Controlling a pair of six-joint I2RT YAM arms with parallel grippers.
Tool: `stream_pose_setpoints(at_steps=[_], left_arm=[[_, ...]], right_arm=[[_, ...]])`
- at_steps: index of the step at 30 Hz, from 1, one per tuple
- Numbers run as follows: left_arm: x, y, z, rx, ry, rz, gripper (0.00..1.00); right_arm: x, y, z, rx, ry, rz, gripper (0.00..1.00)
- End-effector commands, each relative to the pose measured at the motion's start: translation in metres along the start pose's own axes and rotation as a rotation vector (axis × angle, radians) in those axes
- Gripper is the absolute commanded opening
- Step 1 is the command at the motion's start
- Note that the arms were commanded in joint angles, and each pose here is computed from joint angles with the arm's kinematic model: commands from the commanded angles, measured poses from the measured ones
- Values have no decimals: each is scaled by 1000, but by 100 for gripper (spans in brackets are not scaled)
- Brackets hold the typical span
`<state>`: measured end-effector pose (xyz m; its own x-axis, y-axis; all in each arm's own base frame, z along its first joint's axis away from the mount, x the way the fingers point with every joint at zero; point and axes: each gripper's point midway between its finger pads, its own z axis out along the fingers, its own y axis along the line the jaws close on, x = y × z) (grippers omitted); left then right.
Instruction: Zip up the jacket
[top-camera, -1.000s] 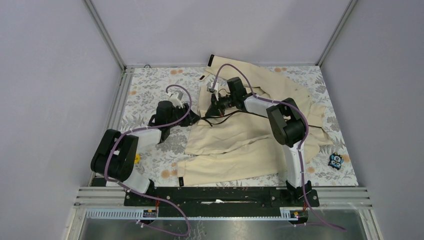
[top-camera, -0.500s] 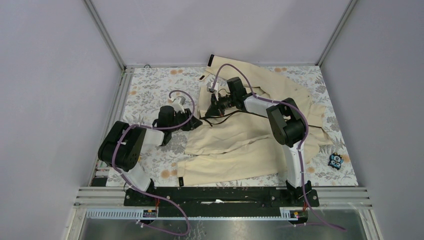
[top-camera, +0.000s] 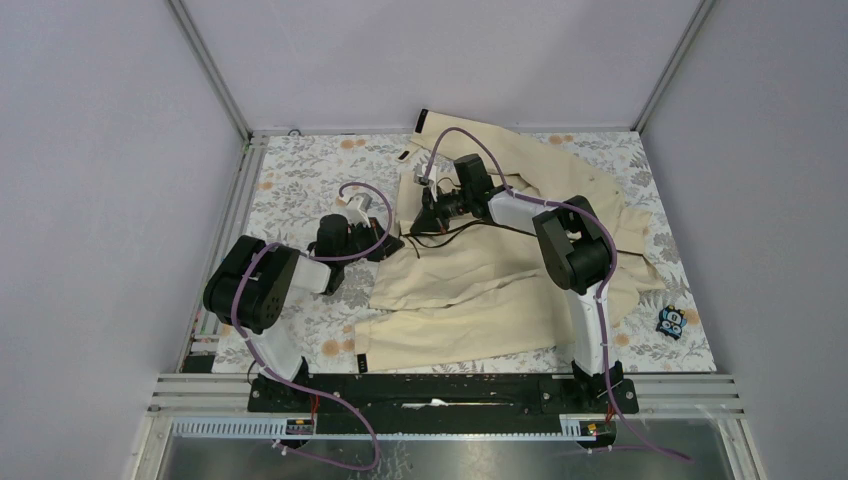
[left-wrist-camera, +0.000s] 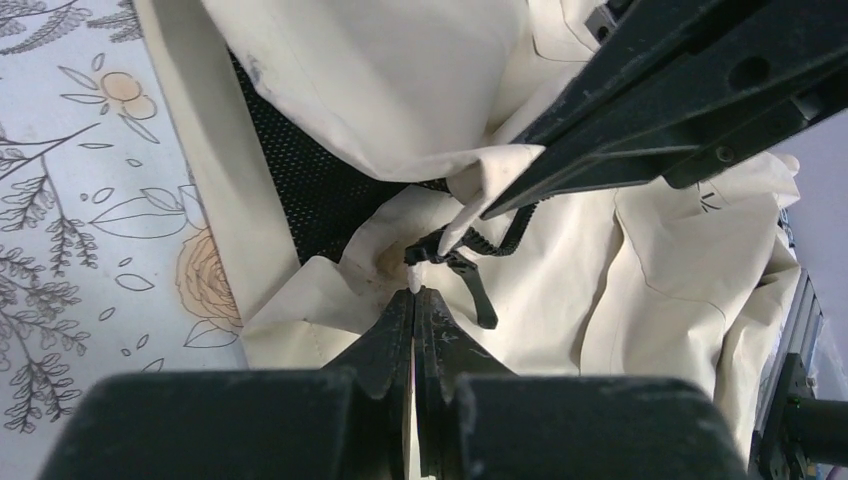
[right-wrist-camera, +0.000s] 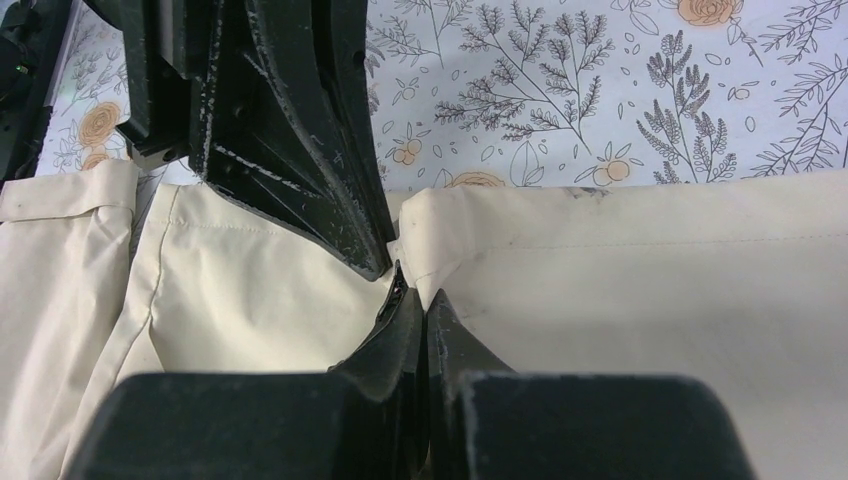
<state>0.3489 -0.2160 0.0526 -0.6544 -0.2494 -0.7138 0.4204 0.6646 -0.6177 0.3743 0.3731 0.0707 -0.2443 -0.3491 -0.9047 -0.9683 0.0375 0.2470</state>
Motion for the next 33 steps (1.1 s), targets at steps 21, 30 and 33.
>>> stream_pose_setpoints(at_steps=[21, 30, 33], left_arm=[[-18, -35, 11, 119, -107, 107, 0], [-31, -44, 23, 152, -115, 135, 0], [-29, -45, 15, 140, -118, 121, 0]], right_arm=[[-34, 18, 0, -77, -90, -59, 0], [-35, 19, 4, -80, -80, -59, 0], [-35, 16, 1, -56, -78, -59, 0]])
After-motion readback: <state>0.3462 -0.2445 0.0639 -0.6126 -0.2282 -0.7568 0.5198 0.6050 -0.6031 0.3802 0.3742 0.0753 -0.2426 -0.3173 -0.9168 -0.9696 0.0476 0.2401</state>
